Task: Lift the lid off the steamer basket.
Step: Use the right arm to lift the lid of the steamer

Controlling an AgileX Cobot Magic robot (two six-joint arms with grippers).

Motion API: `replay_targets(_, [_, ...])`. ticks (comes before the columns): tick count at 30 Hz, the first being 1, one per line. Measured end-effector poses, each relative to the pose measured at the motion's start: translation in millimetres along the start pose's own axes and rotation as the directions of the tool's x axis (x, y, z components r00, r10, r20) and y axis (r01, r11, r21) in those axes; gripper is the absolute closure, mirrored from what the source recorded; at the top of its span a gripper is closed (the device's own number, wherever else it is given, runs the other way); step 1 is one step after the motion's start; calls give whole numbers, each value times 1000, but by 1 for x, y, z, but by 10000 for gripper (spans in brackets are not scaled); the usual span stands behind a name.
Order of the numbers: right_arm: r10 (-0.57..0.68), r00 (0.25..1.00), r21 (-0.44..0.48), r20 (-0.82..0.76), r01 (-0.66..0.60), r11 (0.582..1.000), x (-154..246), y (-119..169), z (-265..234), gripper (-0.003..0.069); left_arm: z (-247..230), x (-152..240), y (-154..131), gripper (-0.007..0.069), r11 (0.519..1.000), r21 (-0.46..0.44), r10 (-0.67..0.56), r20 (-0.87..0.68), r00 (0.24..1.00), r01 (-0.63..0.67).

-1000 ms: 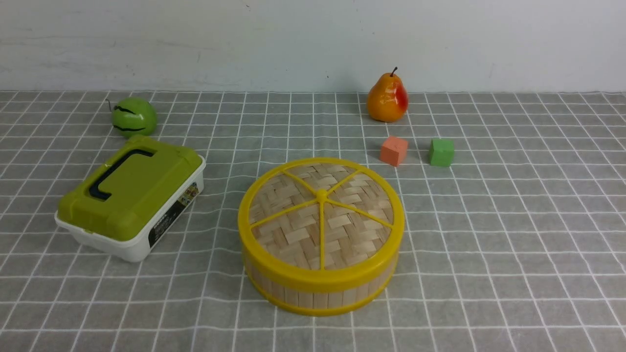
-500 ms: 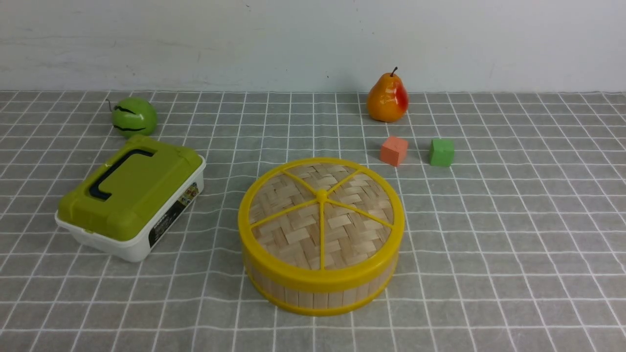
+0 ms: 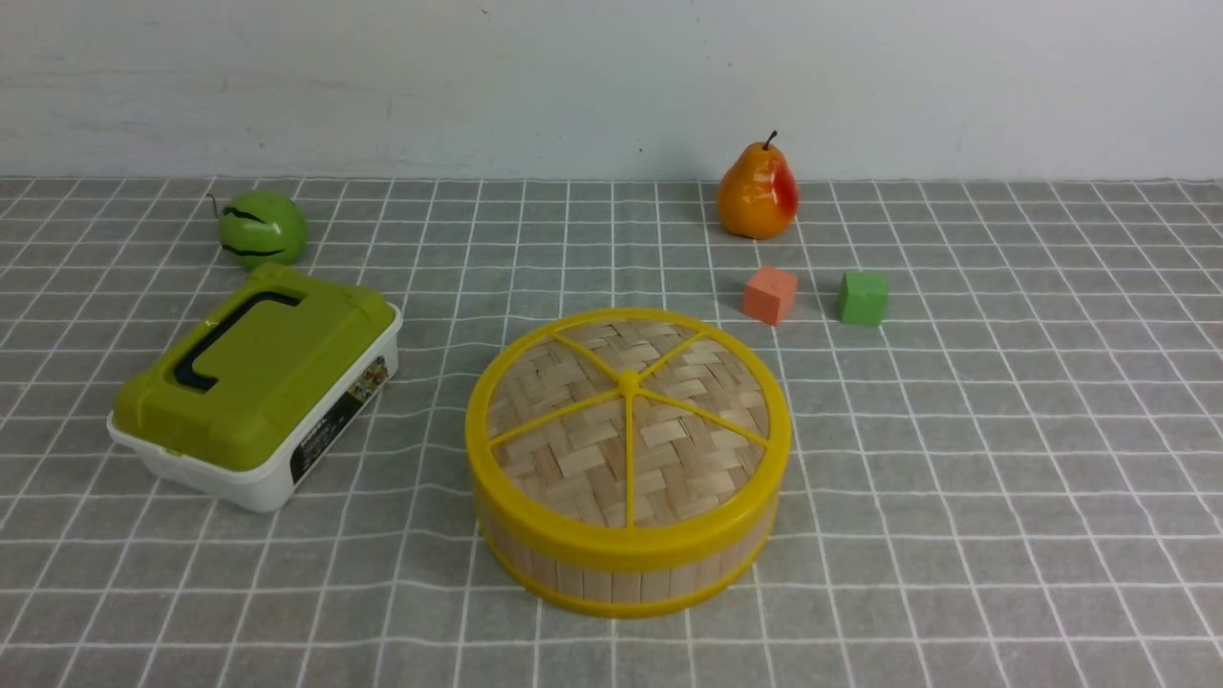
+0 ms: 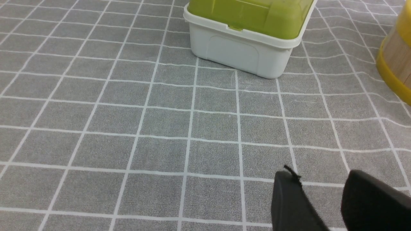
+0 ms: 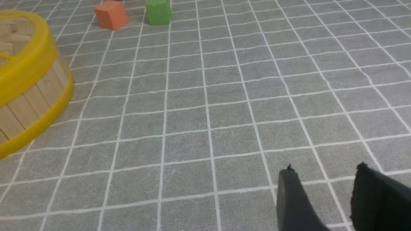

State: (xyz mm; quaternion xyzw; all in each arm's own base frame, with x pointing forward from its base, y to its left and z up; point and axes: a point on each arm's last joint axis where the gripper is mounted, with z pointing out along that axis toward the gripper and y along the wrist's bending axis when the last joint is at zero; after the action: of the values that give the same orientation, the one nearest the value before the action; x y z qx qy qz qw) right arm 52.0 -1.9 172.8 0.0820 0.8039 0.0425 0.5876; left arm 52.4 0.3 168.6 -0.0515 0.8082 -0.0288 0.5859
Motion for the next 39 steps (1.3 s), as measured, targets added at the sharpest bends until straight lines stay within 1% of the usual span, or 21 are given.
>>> replay_targets(15, [15,1000,-5,-1,-15,1000,0,0,0,418,0,0,0,386,1000,0,0,0,1000,0])
replay_targets(17, [139,990,-37,-11,-139,990,1,3,0,418,0,0,0,386,1000,0,0,1,1000,0])
replay_targets(18, [233,972,-59,-22,-234,971,1,6,0,418,0,0,0,386,1000,0,0,1,1000,0])
replay_targets(19, [233,972,-59,-22,-234,971,1,6,0,418,0,0,0,386,1000,0,0,1,1000,0])
replay_targets(20, [396,917,-94,-51,-399,912,1,10,-1,418,0,0,0,386,1000,0,0,2,1000,0])
replay_targets(21, [566,818,-122,-99,-574,809,1,14,-1,418,0,0,0,386,1000,0,0,3,1000,0])
replay_targets(22, [672,728,-134,-139,-686,715,1,18,-2,418,0,0,0,386,1000,0,0,4,1000,0])
replay_targets(23, [741,650,-139,-170,-760,635,1,20,-2,418,0,0,0,386,1000,0,0,4,1000,0])
replay_targets(24, [755,631,-139,-179,-776,615,1,20,-2,418,0,0,0,386,1000,0,0,4,1000,0])
replay_targets(25, [834,505,-140,-224,-863,485,1,24,-2,418,0,0,0,386,1000,0,0,4,1000,0])
replay_targets(26, [843,484,-140,-233,-875,464,1,24,-2,418,0,0,0,386,1000,0,0,4,1000,0])
replay_targets(27, [847,477,-141,-236,-879,456,1,25,-3,418,0,0,0,386,1000,0,0,4,1000,0])
replay_targets(28, [844,481,-144,-237,-877,459,1,25,-3,418,0,0,0,386,1000,0,0,4,1000,0])
replay_targets(29, [838,493,-145,-233,-870,471,1,25,-3,418,0,0,0,386,1000,0,0,4,1000,0])
replay_targets(30, [827,515,-149,-227,-857,493,1,24,-2,418,0,0,0,386,1000,0,0,4,1000,0])
replay_targets(32, [793,572,-156,-211,-821,550,1,24,-2,418,0,0,0,386,1000,0,0,4,1000,0])
replay_targets(33, [763,615,-162,-200,-789,593,1,23,-2,418,0,0,0,386,1000,0,0,5,1000,0])
replay_targets(36, [668,723,-184,-176,-691,699,2,23,-2,418,0,0,0,386,1000,0,0,5,1000,0])
replay_targets(37, [661,730,-185,-176,-684,706,2,23,-2,418,0,0,0,386,1000,0,0,5,1000,0])
replay_targets(39, [538,825,-234,-173,-565,791,-8,28,-9,421,0,0,0,386,1000,0,0,5,1000,0])
